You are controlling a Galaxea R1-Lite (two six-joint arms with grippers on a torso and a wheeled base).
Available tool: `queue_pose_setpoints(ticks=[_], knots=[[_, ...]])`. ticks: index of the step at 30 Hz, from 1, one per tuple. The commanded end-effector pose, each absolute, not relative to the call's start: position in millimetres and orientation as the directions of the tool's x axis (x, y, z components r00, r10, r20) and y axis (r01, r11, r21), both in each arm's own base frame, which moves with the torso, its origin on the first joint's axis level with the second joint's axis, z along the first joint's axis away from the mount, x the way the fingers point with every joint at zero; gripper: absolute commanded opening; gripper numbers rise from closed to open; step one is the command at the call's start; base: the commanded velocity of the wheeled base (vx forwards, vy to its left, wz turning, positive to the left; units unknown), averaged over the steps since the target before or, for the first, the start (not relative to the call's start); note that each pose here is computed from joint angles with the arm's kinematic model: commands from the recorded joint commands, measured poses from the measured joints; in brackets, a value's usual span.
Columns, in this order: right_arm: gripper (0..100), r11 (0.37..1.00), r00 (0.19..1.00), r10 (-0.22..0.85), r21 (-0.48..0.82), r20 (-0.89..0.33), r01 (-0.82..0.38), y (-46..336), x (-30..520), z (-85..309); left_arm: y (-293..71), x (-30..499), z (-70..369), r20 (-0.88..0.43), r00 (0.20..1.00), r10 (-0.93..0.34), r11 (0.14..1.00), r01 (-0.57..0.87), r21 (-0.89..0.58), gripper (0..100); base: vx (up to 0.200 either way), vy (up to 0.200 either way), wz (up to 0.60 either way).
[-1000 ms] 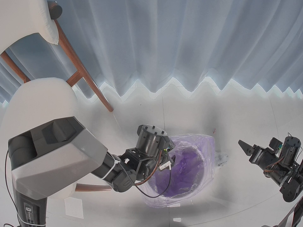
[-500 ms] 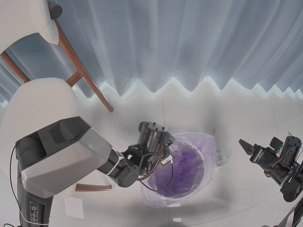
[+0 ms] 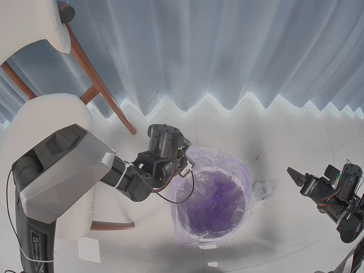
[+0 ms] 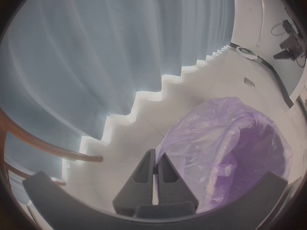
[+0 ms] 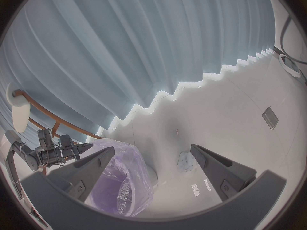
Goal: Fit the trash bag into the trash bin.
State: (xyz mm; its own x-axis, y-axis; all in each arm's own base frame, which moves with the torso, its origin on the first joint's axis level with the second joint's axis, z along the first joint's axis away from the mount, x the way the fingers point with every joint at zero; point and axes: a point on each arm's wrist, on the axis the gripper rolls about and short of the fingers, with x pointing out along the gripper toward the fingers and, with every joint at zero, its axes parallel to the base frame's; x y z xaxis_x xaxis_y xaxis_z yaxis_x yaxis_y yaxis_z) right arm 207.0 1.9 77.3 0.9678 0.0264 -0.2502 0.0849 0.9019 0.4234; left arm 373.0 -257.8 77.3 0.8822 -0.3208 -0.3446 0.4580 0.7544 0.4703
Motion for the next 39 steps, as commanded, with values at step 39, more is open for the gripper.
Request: queue_pose_setpoints(ticks=[39], knots=[[100,0.897,0.957,0.018,0.427,-0.290,0.113,2,204,72,-246,410,57,-0.675,0.614,-0.409,0.760,-0.180,-0.625,0,0.000,0.000,0.00]])
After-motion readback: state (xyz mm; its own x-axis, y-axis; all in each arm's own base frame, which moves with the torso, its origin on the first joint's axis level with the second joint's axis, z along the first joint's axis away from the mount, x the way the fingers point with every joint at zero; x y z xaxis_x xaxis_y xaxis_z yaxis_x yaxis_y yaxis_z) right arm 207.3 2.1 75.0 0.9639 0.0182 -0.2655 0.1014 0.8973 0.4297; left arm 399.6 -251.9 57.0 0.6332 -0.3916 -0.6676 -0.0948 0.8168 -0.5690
